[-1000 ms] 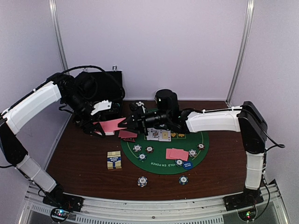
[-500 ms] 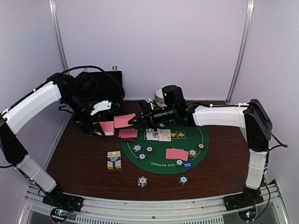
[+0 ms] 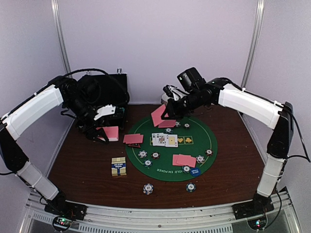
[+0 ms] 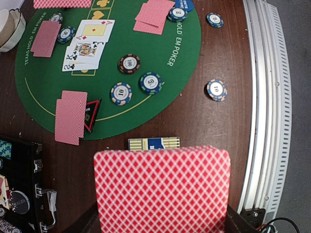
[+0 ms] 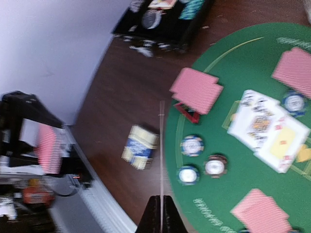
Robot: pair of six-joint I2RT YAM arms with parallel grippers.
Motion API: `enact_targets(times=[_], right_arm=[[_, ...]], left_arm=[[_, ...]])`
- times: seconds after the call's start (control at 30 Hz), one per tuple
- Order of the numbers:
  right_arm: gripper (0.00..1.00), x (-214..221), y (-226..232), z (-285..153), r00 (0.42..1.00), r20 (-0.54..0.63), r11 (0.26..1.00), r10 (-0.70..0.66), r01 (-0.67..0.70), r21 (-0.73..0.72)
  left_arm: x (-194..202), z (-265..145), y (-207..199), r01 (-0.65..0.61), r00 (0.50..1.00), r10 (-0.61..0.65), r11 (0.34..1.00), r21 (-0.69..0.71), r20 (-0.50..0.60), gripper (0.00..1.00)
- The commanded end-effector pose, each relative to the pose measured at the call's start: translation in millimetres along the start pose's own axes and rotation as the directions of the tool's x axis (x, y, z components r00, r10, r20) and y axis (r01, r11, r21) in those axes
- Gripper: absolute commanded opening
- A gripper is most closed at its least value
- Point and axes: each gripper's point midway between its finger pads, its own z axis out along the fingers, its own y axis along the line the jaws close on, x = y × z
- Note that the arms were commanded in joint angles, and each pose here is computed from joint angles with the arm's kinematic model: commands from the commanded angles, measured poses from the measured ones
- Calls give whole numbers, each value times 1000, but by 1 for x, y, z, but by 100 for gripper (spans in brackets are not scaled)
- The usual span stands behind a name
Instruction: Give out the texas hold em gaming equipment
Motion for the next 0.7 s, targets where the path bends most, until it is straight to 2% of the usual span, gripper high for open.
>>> enact_targets(times=[0.0, 0.17, 0.3, 0.37, 0.5, 0.57, 0.67], right_arm=[[0, 16, -99, -50, 930, -168, 762, -327, 365, 535], [0, -7, -138, -74, 820, -250, 454, -515, 509, 731], [0, -17, -164, -76, 733, -378, 214, -566, 574, 791], [0, -20, -173, -70, 689, -436, 117, -579, 599, 792], [0, -20, -188, -51, 614, -511, -4, -602, 638, 770], [0, -20, -193, -39, 591, -526, -17, -612, 655, 756], [0, -12, -197, -15, 557, -544, 3, -628, 700, 714]], left_arm=[[0, -6, -4, -17, 1000, 18, 1000, -14, 18, 17], [0, -7, -4, -18, 1000, 19, 1000, -19, 17, 17], [-1, -6, -4, -17, 1000, 18, 1000, -15, 18, 17], [-1, -7, -3, -15, 1000, 15, 1000, -14, 20, 17], [-2, -8, -3, -15, 1000, 15, 1000, -15, 19, 17], [-2, -7, -3, -14, 1000, 14, 1000, -15, 18, 17], [-2, -7, -3, -14, 1000, 14, 1000, -13, 17, 17]])
